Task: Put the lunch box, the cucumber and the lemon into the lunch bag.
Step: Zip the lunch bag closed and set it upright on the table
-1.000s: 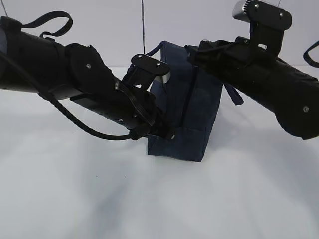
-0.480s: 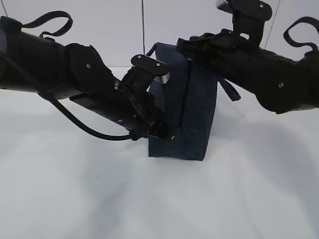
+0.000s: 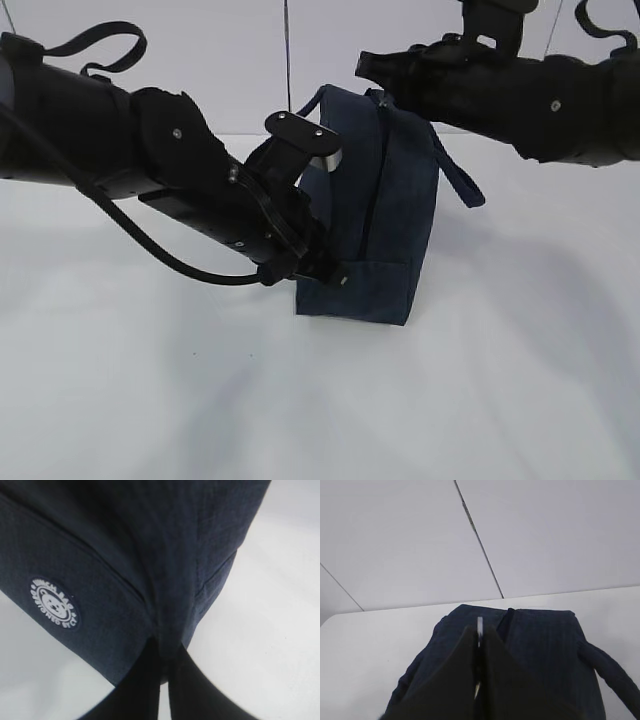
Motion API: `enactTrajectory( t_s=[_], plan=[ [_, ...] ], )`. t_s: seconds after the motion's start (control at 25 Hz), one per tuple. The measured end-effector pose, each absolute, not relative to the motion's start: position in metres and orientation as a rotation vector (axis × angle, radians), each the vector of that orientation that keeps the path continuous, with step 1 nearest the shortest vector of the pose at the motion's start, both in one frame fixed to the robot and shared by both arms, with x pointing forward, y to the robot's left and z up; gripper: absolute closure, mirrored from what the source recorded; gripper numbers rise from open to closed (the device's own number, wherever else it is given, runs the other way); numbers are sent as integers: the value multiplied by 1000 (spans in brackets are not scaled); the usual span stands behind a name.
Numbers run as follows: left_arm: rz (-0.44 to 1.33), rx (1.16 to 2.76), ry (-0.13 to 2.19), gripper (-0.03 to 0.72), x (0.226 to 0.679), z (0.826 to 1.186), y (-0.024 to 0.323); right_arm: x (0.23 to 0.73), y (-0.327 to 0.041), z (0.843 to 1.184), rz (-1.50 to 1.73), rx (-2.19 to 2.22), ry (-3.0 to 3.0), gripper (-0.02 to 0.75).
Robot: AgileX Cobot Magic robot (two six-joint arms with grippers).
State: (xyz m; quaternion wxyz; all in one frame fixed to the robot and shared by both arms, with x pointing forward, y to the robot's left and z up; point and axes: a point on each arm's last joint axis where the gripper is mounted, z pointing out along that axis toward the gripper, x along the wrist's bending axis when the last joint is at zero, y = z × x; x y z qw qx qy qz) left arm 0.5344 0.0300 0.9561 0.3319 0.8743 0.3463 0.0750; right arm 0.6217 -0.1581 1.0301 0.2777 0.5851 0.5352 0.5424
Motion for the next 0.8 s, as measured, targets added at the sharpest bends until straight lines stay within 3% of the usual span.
enactTrajectory(
  t_s=[0.8],
  plan=[
    [182,2308,894,696,533,955,30,694,-156,1042,1337,1675,1632,720]
  ],
)
